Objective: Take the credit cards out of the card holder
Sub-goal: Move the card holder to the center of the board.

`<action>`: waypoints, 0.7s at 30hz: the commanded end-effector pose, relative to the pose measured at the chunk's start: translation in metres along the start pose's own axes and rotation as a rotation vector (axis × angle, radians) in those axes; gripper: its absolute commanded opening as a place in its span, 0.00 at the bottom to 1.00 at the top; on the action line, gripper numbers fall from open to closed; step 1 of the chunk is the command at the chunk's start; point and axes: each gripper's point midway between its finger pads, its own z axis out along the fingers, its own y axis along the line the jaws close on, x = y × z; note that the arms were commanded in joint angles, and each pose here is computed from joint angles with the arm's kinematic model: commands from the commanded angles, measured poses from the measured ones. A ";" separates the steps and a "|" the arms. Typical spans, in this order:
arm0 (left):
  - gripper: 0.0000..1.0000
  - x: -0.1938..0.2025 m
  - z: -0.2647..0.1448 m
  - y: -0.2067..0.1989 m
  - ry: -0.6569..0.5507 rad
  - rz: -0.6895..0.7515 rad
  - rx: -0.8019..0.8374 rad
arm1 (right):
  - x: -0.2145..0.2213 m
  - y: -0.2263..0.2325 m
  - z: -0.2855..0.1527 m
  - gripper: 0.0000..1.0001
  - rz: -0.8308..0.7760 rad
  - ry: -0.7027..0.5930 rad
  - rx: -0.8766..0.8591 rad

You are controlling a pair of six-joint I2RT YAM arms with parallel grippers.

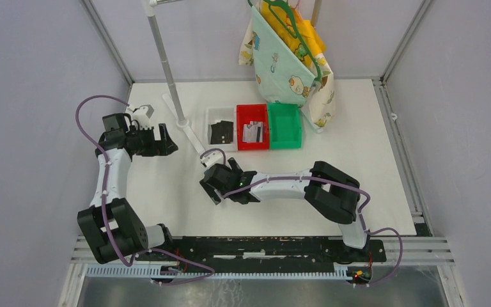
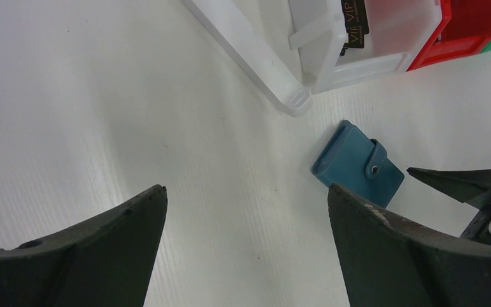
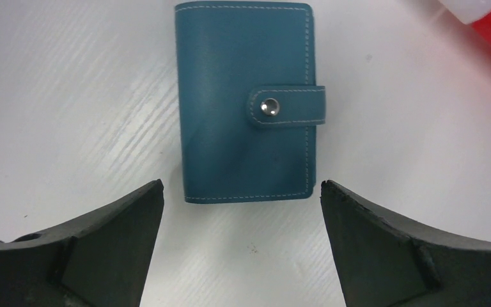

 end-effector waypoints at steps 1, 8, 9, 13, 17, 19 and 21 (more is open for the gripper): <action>1.00 -0.016 -0.010 -0.012 -0.049 0.032 0.042 | -0.033 0.013 -0.004 0.98 0.033 -0.061 -0.179; 1.00 -0.014 -0.010 -0.016 -0.048 0.041 0.060 | -0.033 0.005 0.009 0.98 0.018 -0.037 -0.190; 1.00 -0.014 -0.010 -0.016 -0.049 0.039 0.062 | -0.031 0.006 0.011 0.98 0.012 -0.027 -0.190; 1.00 -0.016 -0.012 -0.019 -0.050 0.032 0.077 | -0.017 0.005 0.022 0.98 -0.006 0.017 -0.167; 1.00 -0.016 -0.015 -0.024 -0.051 0.034 0.091 | -0.005 0.006 0.026 0.98 -0.006 0.035 -0.169; 1.00 -0.016 -0.015 -0.025 -0.052 0.034 0.098 | -0.003 0.009 0.027 0.98 -0.001 0.034 -0.185; 1.00 -0.015 -0.015 -0.026 -0.049 0.024 0.100 | -0.002 0.012 0.029 0.98 0.000 0.037 -0.187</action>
